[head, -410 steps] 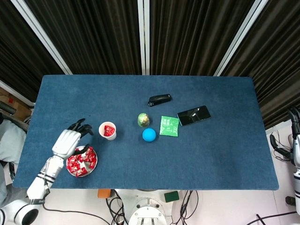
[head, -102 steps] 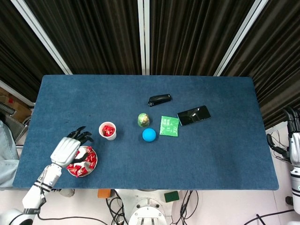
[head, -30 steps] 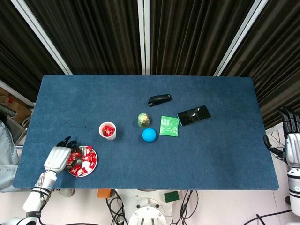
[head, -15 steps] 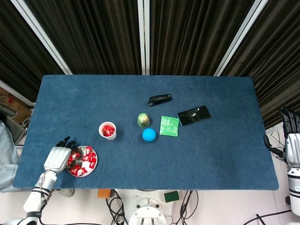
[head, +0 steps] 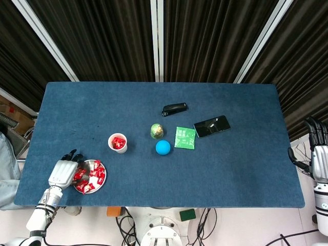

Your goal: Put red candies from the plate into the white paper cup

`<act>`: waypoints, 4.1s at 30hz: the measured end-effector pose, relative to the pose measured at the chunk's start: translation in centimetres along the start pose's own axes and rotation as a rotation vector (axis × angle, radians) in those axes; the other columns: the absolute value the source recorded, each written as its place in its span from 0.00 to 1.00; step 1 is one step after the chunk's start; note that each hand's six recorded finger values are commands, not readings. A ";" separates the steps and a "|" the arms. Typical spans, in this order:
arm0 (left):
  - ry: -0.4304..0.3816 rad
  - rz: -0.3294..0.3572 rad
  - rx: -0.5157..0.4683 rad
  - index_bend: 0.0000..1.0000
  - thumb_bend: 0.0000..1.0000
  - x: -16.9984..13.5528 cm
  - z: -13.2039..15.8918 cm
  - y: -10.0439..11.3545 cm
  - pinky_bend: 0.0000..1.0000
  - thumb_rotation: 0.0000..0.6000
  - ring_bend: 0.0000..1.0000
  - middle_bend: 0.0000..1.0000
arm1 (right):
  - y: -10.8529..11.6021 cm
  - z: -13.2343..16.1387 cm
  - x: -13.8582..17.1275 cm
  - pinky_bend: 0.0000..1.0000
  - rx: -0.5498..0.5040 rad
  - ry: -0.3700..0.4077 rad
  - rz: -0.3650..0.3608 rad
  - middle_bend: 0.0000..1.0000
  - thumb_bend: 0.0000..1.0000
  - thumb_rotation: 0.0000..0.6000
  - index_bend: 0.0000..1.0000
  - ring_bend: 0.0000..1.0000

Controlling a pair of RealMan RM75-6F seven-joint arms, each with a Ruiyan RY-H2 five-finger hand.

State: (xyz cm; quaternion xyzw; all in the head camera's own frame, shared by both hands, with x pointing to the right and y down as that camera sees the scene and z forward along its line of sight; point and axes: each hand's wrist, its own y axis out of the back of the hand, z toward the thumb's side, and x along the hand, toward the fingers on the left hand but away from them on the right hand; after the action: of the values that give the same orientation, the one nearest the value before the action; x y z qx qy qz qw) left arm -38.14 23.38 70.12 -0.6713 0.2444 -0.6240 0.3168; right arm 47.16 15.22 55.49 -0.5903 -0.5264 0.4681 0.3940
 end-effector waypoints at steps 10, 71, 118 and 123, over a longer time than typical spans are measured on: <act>-0.015 0.011 -0.017 0.60 0.35 0.0 0.3 0.2 0.22 1.00 0.05 0.25 | 0.0 0.2 0.0 0.00 0.001 0.004 0.002 0.00 0.35 1.00 0.00 0.00; -0.314 0.171 -0.272 0.36 0.34 10.5 9.9 10.6 0.21 1.00 0.06 0.27 | 0.4 -0.4 0.1 0.00 -0.005 -0.007 -0.007 0.00 0.35 1.00 0.00 0.00; -0.203 0.065 -0.139 0.39 0.28 0.2 4.0 1.4 0.22 1.00 0.07 0.25 | 0.1 0.0 0.1 0.00 -0.010 0.006 -0.004 0.00 0.35 1.00 0.00 0.00; -0.187 0.048 -0.129 0.41 0.28 0.2 3.6 1.0 0.22 1.00 0.07 0.25 | 0.0 0.0 0.1 0.00 -0.010 0.005 -0.002 0.00 0.35 1.00 0.00 0.00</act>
State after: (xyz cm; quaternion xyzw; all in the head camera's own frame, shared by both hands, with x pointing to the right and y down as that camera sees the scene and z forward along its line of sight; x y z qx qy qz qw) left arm -34.44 22.94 69.45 -0.7395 0.2695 -0.5340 0.3089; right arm 47.18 15.30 55.50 -0.5930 -0.5284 0.4637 0.3926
